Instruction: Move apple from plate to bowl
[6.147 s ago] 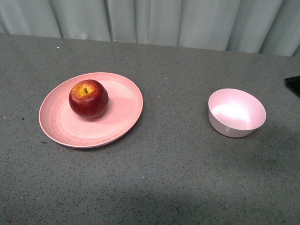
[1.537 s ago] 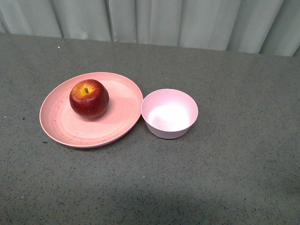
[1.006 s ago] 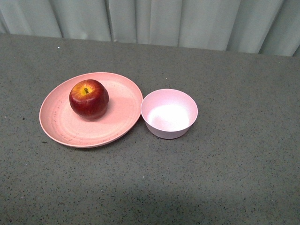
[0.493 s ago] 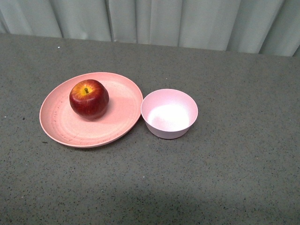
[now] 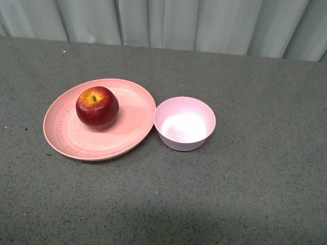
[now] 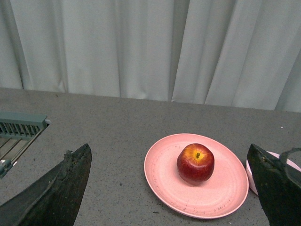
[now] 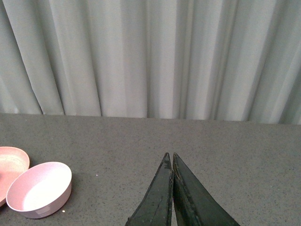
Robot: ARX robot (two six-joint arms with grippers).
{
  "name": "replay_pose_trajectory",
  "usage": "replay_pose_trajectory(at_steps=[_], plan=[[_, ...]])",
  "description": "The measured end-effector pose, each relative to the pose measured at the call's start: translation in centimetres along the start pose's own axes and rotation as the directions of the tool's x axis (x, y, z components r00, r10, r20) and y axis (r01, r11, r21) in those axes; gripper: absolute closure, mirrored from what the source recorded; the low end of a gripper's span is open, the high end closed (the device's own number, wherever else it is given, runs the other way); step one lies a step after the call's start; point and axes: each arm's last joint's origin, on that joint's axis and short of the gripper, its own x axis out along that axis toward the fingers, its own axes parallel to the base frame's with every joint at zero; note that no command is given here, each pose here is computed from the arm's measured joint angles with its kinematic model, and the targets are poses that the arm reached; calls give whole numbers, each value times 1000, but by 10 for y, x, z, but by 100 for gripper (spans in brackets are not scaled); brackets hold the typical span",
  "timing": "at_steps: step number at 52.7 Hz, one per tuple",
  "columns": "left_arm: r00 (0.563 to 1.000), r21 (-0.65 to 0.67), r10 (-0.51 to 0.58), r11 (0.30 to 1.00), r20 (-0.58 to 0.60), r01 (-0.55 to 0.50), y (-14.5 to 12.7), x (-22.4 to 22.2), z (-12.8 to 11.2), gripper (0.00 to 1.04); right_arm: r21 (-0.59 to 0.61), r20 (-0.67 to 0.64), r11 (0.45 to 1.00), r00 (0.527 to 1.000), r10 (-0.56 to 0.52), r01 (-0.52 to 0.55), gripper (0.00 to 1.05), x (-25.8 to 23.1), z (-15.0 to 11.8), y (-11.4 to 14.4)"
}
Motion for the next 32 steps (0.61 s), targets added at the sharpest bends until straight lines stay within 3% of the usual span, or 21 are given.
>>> replay_pose_trajectory(at_steps=[7, 11, 20, 32], plan=[[1000, 0, 0, 1000, 0, 0, 0, 0, 0, 7, -2, -3, 1000, 1000, 0, 0, 103, 0, 0, 0], [1000, 0, 0, 1000, 0, 0, 0, 0, 0, 7, -1, -3, 1000, 1000, 0, 0, 93, 0, 0, 0], [1000, 0, 0, 1000, 0, 0, 0, 0, 0, 7, -1, -2, 1000, 1000, 0, 0, 61, 0, 0, 0], [1000, 0, 0, 1000, 0, 0, 0, 0, 0, 7, -1, -2, 1000, 1000, 0, 0, 10, 0, 0, 0]])
